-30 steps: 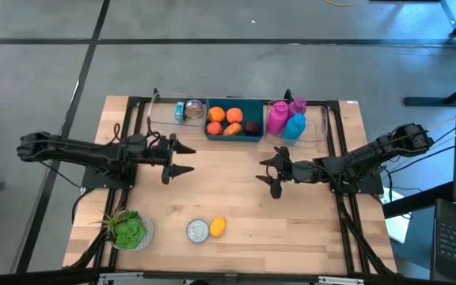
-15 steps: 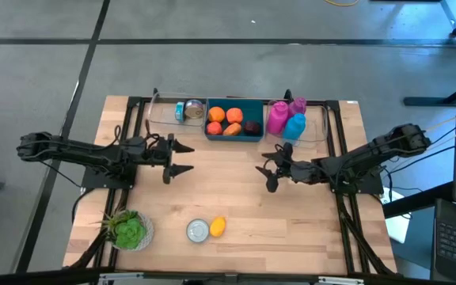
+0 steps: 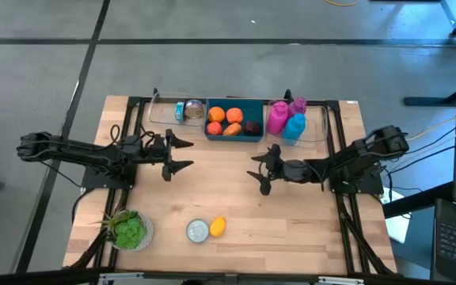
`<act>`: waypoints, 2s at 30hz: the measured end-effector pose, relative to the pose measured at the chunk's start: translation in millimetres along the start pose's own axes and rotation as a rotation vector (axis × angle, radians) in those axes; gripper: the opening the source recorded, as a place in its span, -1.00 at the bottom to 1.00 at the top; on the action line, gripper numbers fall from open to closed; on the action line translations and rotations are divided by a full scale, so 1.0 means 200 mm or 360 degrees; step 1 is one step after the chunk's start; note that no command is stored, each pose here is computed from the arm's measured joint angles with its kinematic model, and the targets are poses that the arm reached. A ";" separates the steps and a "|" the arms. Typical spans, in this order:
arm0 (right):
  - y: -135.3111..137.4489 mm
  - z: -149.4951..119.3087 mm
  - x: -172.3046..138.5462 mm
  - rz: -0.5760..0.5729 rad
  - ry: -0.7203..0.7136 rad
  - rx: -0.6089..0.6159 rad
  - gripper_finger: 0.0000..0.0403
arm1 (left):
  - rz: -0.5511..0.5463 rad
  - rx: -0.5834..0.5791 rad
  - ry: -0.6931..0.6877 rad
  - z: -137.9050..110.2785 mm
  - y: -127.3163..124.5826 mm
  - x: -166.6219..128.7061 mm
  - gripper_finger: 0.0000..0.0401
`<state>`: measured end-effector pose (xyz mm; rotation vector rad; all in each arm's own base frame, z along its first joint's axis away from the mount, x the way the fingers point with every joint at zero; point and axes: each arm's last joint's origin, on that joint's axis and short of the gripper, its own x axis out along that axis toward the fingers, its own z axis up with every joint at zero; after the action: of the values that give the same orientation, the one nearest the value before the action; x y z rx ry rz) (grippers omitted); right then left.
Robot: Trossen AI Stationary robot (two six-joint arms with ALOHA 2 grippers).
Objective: Pick & Place Food Item
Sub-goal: Put the lemon into the blue bin
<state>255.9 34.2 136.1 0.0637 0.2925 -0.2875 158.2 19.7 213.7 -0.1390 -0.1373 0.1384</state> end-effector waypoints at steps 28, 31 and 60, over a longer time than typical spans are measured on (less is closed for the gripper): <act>0.03 0.14 0.07 0.0334 -0.0135 0.0271 0.35 | -0.0443 -0.0382 0.0595 -0.17 -0.24 -0.07 0.63; 0.03 0.16 0.08 0.0339 -0.0144 0.0322 0.35 | -0.0443 -0.0373 0.0631 -0.19 -0.25 -0.07 0.63; 0.33 0.19 0.17 0.0698 0.0051 0.0105 0.35 | -0.0544 -0.0134 0.1101 -0.31 -0.57 0.30 0.63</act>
<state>316.5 83.6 163.8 0.1946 0.2930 0.1395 241.2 -92.2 176.4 -0.2377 0.5228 -0.2597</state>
